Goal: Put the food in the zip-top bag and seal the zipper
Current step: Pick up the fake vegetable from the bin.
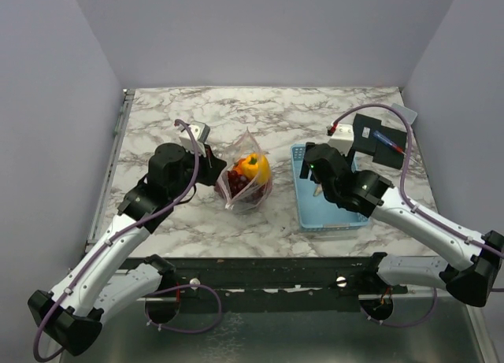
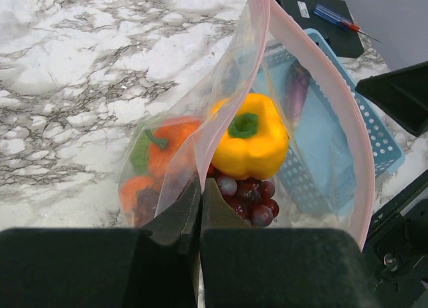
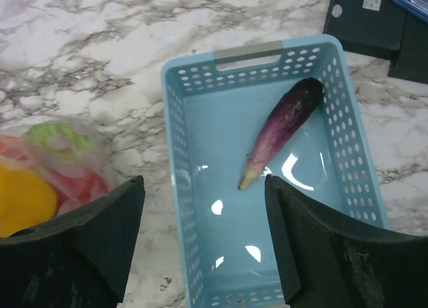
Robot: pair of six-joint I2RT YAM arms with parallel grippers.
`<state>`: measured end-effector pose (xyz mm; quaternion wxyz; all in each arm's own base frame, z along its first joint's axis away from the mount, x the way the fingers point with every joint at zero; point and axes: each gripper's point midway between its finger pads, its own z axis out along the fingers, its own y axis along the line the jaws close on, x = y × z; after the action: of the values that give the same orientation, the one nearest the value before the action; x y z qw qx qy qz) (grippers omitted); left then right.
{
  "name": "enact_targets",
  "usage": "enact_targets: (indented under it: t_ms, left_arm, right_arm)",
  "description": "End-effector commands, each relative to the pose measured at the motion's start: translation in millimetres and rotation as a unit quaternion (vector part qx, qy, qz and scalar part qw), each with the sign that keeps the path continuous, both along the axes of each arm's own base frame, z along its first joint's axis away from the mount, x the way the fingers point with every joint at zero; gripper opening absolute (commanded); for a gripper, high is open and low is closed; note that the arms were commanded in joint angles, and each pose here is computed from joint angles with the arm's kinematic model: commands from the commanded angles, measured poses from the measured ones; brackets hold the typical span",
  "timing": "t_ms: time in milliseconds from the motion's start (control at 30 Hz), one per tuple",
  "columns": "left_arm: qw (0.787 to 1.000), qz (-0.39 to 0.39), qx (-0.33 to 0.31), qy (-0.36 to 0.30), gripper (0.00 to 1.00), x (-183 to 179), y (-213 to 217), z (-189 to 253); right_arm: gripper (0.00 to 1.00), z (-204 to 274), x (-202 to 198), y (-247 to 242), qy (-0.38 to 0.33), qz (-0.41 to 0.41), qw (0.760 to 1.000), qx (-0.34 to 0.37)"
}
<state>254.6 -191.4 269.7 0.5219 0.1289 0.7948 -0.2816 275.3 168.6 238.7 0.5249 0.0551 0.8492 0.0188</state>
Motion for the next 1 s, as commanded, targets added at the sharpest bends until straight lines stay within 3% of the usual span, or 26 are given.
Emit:
enact_targets:
  t_ms: [0, 100, 167, 267, 767, 967]
  left_arm:
    - [1.000, 0.001, -0.010, -0.013, 0.00, -2, 2, 5]
    - [1.000, 0.002, -0.010, -0.013, 0.00, -3, 3, 5]
    - [1.000, 0.002, -0.010, -0.013, 0.00, -3, 3, 3]
    - [1.000, 0.002, -0.010, -0.012, 0.00, -3, 3, 2]
    - [1.000, 0.001, -0.012, -0.012, 0.00, -5, 3, 2]
    - [1.000, 0.003, -0.011, -0.012, 0.00, -5, 4, 1]
  right_arm:
    - [0.78, -26, 7, -19, 0.030, -0.035, 0.999, 0.006]
    - [0.80, -44, 14, -27, 0.054, -0.044, 0.997, 0.019]
    - [0.90, -55, 19, -32, 0.067, -0.057, 0.996, 0.023]
    - [0.94, -69, 26, -38, 0.081, -0.072, 0.994, 0.029]
    - [0.96, -140, 67, -68, 0.138, -0.178, 0.973, 0.054]
    - [0.91, -156, 84, -76, 0.140, -0.208, 0.966, 0.061]
